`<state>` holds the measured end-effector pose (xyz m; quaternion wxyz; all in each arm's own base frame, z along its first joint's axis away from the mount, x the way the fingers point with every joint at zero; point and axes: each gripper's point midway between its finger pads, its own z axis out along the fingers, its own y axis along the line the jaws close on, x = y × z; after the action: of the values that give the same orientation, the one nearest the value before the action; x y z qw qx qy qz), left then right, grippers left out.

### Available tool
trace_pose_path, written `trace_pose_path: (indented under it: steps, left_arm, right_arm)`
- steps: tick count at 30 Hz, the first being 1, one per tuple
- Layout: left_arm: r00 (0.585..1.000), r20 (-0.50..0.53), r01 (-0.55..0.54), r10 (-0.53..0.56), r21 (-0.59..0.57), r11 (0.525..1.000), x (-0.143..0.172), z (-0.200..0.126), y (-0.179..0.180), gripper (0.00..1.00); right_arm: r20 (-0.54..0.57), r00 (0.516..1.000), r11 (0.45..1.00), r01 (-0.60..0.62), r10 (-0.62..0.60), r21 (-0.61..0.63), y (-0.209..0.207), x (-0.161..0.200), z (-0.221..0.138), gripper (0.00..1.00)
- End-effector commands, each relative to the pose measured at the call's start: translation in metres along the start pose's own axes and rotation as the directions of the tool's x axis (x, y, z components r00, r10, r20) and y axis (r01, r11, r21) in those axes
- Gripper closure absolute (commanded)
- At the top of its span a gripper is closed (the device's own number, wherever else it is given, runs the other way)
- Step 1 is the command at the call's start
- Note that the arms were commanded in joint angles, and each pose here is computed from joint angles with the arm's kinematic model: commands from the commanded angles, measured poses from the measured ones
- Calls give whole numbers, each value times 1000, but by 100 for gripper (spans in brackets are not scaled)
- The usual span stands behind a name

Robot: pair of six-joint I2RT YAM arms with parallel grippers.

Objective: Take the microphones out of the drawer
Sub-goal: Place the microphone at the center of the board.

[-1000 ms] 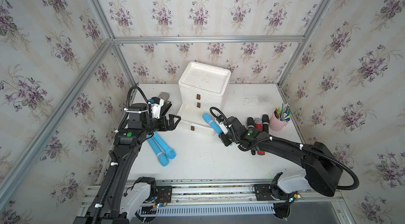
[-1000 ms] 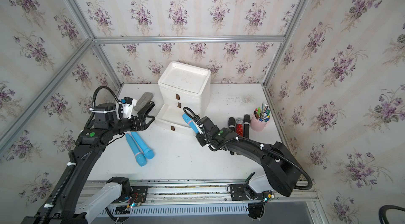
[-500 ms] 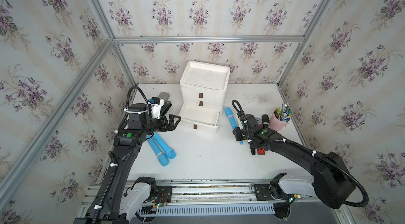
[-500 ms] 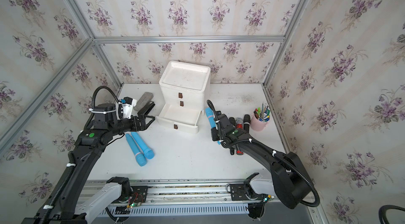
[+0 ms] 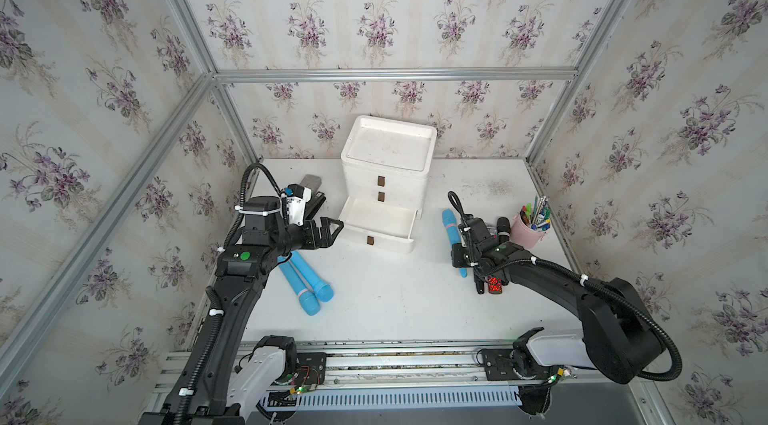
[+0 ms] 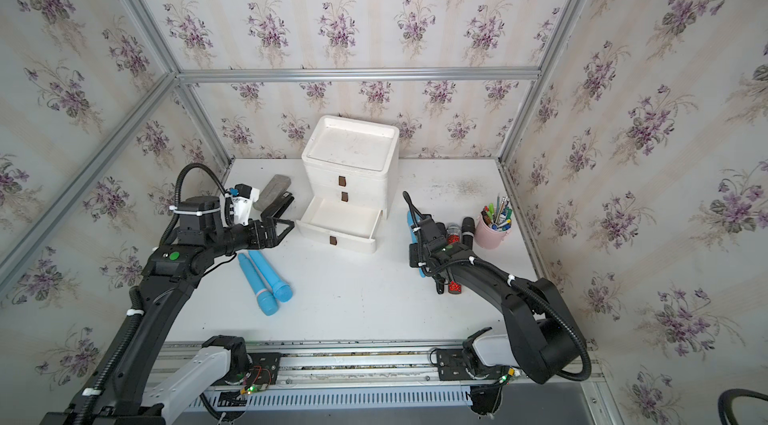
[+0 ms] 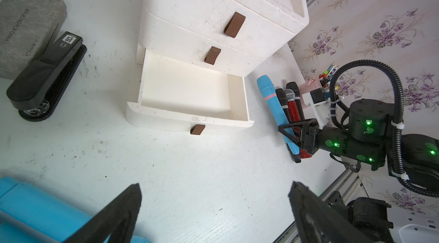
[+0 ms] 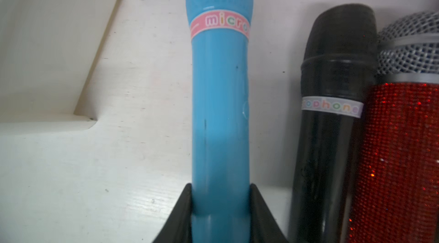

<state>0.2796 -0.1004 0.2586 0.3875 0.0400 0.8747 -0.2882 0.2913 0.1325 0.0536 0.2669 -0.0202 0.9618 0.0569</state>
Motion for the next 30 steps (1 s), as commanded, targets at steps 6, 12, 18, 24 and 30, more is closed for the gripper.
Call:
trace_pose_path:
  steps: [6, 12, 18, 24, 30]
  left_arm:
    - [1000, 14, -16, 16, 12, 1000, -5, 1, -2, 1]
    - [1000, 10, -13, 13, 13, 1000, -5, 2, -2, 1]
    - [1000, 10, -13, 12, 14, 1000, -6, 2, -2, 1]
    - [1000, 7, -12, 12, 14, 1000, -5, 3, -2, 1]
    - [1000, 8, -15, 15, 16, 1000, -6, 3, -2, 1]
  right_arm:
    - [19, 997, 991, -82, 80, 107, -22, 6, 5, 100]
    - [36, 996, 985, -89, 85, 147, -33, 11, -2, 100]
    - [3, 997, 989, -80, 80, 126, -28, 17, 4, 97]
    - [-54, 996, 992, -63, 70, 113, -23, 25, 17, 86]
    - [-62, 996, 991, -59, 67, 119, -22, 25, 20, 64]
